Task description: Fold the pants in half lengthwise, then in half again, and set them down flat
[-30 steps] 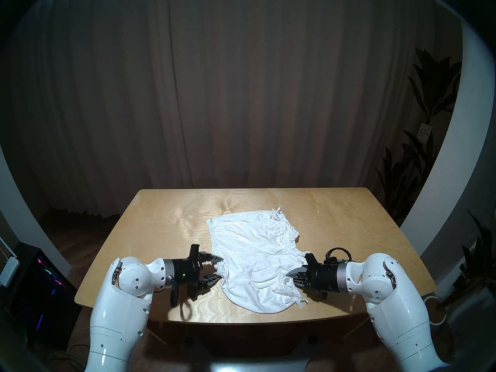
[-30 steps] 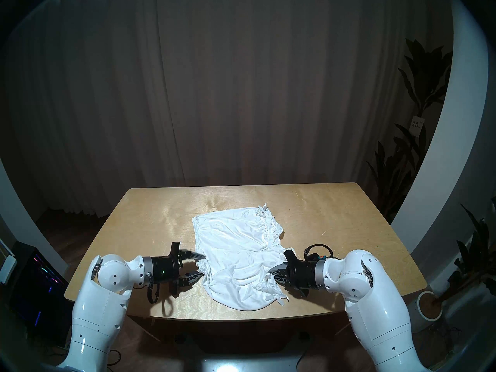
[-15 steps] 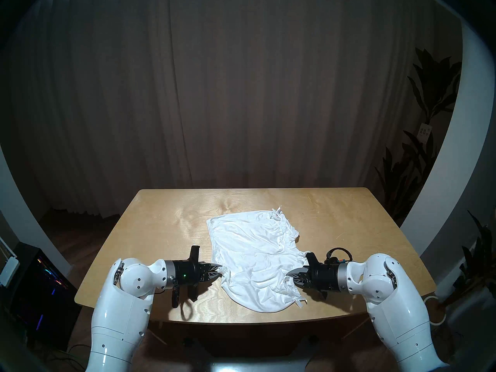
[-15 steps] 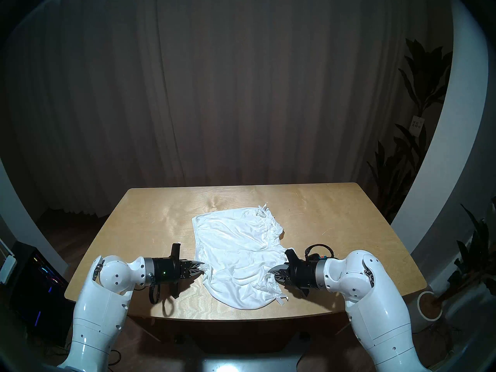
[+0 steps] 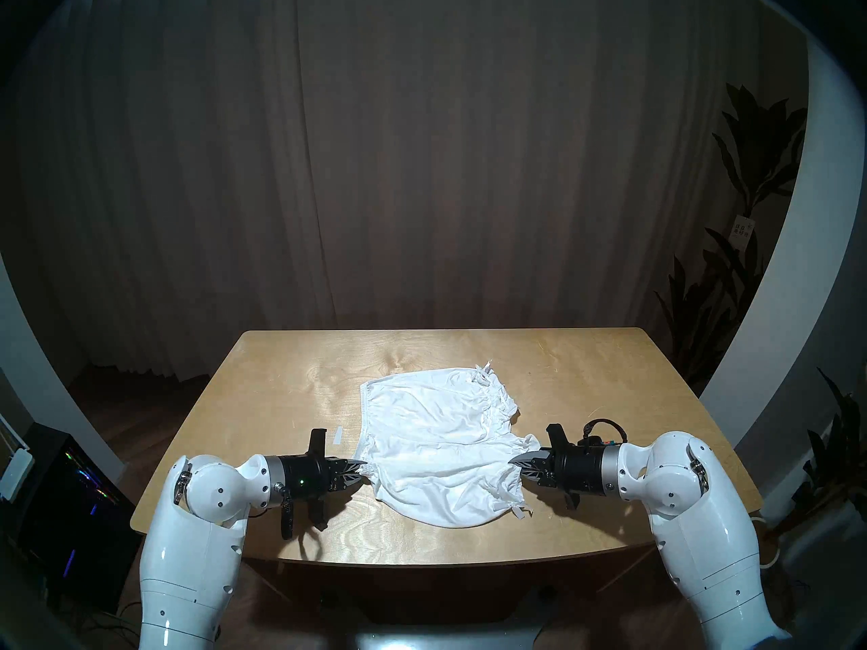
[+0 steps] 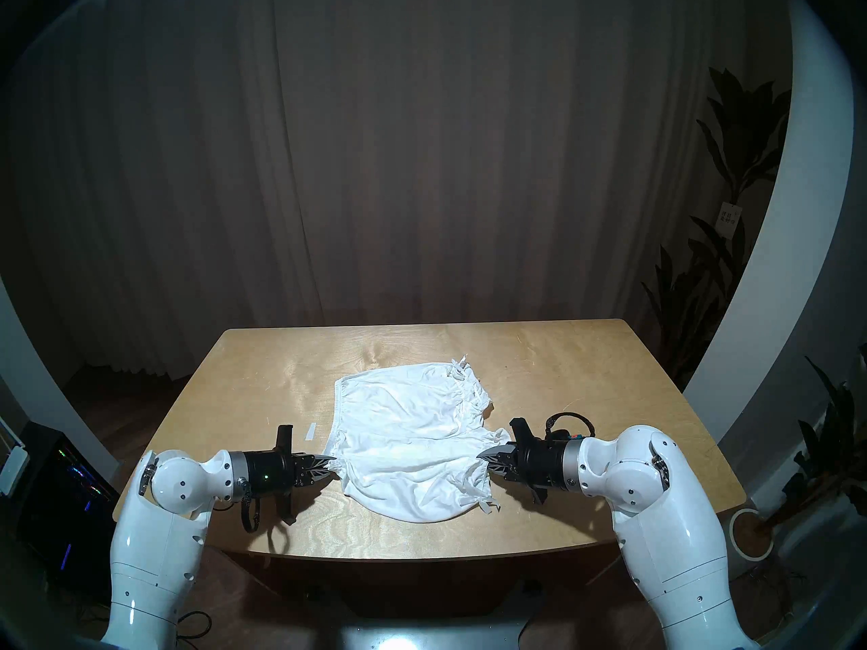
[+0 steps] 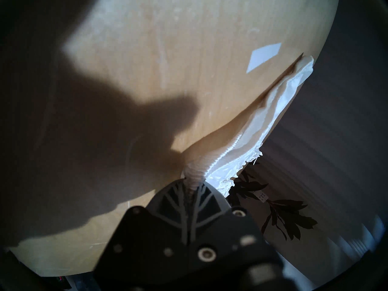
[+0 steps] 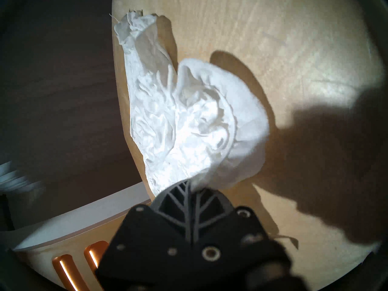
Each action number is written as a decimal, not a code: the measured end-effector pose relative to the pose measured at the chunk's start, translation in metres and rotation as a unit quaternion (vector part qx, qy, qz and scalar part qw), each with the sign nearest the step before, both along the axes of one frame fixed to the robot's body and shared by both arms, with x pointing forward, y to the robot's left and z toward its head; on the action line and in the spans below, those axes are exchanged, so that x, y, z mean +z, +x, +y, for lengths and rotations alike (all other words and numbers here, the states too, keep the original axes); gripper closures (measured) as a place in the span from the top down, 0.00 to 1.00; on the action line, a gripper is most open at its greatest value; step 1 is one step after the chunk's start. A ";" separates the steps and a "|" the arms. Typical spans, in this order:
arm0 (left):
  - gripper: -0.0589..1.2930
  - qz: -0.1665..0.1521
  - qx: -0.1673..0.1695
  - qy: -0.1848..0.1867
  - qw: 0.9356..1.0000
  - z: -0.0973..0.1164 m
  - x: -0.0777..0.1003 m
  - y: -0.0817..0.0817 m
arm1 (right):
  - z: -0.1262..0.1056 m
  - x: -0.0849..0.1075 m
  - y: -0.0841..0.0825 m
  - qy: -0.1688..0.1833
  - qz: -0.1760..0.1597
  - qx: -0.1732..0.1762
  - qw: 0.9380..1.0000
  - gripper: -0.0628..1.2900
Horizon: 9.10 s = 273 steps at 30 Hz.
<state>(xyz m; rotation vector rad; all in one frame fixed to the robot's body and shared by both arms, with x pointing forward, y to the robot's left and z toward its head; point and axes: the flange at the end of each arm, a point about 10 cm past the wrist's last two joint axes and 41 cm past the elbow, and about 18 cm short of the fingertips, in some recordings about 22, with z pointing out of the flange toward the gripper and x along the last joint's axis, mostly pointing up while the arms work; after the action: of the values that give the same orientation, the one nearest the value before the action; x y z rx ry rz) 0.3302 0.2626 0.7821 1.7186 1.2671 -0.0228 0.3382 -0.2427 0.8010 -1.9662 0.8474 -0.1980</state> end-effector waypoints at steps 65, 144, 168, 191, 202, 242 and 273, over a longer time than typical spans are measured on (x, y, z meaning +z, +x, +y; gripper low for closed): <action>0.11 0.053 0.089 0.000 0.995 0.020 0.037 0.125 | 0.011 0.003 0.160 0.052 -0.014 -0.118 0.992 0.02; 0.95 -0.028 0.092 0.068 0.993 0.030 0.092 0.189 | 0.031 0.005 0.244 0.015 -0.106 -0.152 0.983 0.93; 0.95 -0.011 0.093 0.020 0.995 0.011 0.078 0.119 | -0.029 0.013 0.217 0.005 -0.127 -0.123 0.984 0.93; 0.95 -0.055 0.139 -0.016 0.989 -0.031 0.089 0.073 | -0.080 0.064 0.189 -0.007 -0.147 -0.087 0.985 0.93; 0.95 -0.099 0.136 0.022 0.985 -0.072 0.066 0.068 | -0.097 0.072 0.169 0.038 -0.170 -0.111 0.978 0.93; 0.95 -0.286 0.193 0.311 0.885 -0.122 -0.010 0.095 | -0.097 0.097 0.126 0.064 -0.176 -0.175 0.967 0.93; 0.95 -0.162 0.161 0.325 0.918 -0.147 0.012 0.124 | -0.104 0.110 0.112 0.074 -0.152 -0.219 0.961 0.94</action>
<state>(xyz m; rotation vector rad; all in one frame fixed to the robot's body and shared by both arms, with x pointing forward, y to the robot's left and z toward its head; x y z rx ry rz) 0.4546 0.1158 0.7946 1.9169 1.3685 0.9351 0.4498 -0.3465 0.9111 -1.5357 1.0488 -0.6580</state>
